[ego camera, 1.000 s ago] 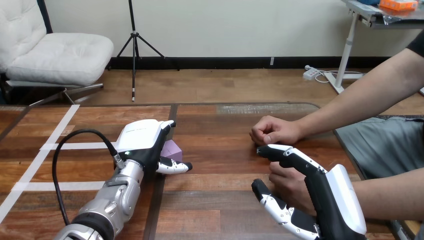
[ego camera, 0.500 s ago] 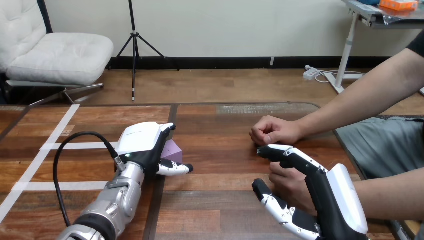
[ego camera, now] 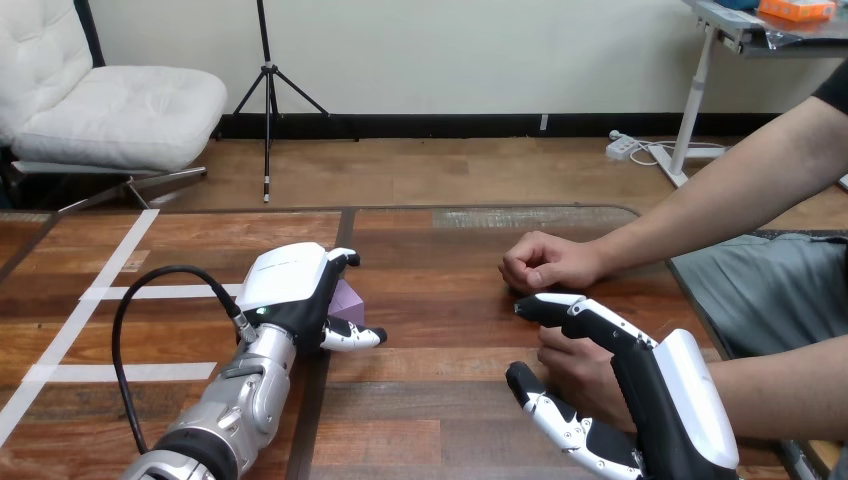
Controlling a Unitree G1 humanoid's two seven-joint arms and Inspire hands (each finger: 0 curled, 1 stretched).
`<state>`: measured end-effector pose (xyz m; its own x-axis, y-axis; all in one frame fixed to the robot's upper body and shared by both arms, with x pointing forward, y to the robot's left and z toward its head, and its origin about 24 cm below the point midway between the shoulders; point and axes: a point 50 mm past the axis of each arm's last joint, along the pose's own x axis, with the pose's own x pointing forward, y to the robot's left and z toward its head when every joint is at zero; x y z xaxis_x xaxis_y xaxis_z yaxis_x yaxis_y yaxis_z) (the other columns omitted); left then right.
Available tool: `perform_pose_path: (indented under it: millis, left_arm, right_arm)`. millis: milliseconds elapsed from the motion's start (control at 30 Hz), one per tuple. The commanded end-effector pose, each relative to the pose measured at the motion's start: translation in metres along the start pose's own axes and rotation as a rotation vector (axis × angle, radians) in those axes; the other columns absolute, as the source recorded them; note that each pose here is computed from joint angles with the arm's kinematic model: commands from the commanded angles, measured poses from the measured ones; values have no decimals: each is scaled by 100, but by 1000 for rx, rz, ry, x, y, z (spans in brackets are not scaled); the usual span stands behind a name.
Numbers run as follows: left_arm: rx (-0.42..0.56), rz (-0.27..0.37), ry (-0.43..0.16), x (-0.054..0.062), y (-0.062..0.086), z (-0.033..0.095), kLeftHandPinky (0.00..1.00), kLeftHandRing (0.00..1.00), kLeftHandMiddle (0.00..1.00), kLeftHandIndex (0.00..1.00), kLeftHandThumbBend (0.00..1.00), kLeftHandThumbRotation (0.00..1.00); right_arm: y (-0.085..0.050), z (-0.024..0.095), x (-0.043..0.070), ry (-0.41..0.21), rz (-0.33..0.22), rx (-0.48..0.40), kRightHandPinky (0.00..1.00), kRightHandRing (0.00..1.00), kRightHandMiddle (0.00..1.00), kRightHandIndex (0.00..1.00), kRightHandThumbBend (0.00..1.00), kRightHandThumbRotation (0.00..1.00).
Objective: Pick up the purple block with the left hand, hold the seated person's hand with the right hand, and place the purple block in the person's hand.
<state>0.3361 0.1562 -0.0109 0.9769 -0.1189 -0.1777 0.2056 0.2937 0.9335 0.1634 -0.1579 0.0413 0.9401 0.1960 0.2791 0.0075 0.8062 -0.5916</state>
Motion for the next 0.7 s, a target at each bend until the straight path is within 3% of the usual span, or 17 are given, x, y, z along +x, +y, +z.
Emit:
perform_pose_path:
  millis: [0,667]
  left_arm:
    - [-15,62,-18,9,17,7,69,79,82,80,62,29]
    - [23,45,-7,9,15,5,68,75,79,79,60,30]
  right_arm:
    - [-7,11,11,-69,-31,-10,71,73,72,70,45,47]
    - [-7,11,11,-68,-26,-8,71,72,72,70,45,46]
